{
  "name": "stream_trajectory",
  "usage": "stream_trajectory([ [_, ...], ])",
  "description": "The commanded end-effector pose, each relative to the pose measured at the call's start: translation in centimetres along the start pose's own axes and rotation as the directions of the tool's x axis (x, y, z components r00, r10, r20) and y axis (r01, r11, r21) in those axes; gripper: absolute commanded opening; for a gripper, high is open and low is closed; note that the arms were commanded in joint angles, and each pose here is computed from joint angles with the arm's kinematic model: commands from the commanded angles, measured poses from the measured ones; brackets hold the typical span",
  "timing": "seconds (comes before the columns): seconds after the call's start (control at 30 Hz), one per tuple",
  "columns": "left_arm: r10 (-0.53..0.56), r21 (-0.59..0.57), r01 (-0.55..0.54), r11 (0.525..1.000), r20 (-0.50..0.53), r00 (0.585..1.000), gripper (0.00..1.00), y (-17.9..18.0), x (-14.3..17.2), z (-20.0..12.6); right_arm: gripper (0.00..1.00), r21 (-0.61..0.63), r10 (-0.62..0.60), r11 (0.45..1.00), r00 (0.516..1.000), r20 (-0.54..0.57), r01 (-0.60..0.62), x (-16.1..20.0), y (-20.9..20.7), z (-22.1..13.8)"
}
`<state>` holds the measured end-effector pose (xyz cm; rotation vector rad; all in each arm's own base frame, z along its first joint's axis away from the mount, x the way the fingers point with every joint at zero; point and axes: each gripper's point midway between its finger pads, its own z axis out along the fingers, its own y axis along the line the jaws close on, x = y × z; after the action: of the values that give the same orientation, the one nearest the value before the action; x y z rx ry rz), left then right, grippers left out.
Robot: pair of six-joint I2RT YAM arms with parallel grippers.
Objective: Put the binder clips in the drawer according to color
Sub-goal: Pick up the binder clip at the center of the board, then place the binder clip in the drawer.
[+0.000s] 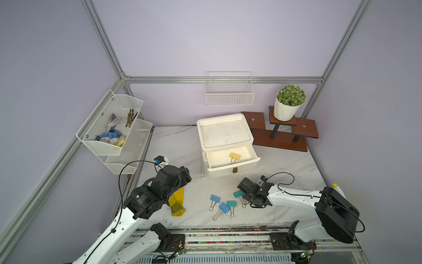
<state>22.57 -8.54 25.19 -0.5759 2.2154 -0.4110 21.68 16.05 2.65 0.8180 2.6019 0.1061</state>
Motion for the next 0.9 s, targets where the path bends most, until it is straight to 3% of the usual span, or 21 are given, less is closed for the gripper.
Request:
stream_trajectory([
  [0.0, 0.033, -0.015, -0.034, 0.999, -0.049, 0.998, 0.83, 0.3, 1.1, 0.4, 0.31, 0.048, 0.028, 0.998, 0.997, 0.074, -0.031, -1.7, -2.2, -1.4],
  [0.17, 0.027, -0.008, -0.027, 1.000, -0.056, 0.998, 0.83, 0.0, 1.2, 0.3, 0.26, 0.043, 0.050, 0.997, 0.978, 0.205, -0.060, -6.1, -4.0, -5.1],
  [0.3, 0.034, -0.003, -0.034, 0.999, -0.059, 0.998, 0.83, -0.5, 1.1, 0.3, 0.24, -0.021, 0.075, 0.997, 0.943, 0.323, -0.072, -11.5, -4.3, -10.5],
  [0.47, 0.036, -0.004, -0.037, 0.999, -0.059, 0.998, 0.83, -0.7, 1.5, 0.5, 0.21, -0.259, 0.083, 0.965, 0.877, 0.474, 0.049, -17.1, 1.2, -19.9],
  [0.57, 0.042, 0.003, -0.042, 0.999, -0.062, 0.997, 0.83, -0.9, 1.7, 0.5, 0.19, -0.355, 0.072, 0.926, 0.861, 0.504, 0.131, -18.4, 6.4, -23.0],
  [0.73, 0.055, 0.013, -0.054, 0.998, -0.064, 0.996, 0.83, -1.0, 1.8, 0.4, 0.18, -0.441, 0.023, 0.861, 0.845, 0.535, 0.255, -17.6, 15.1, -24.6],
  [0.87, 0.053, 0.021, -0.052, 0.998, -0.060, 0.997, 0.83, -1.1, 1.7, 0.1, 0.17, -0.421, -0.040, 0.860, 0.860, 0.509, 0.289, -15.8, 18.0, -21.7],
])
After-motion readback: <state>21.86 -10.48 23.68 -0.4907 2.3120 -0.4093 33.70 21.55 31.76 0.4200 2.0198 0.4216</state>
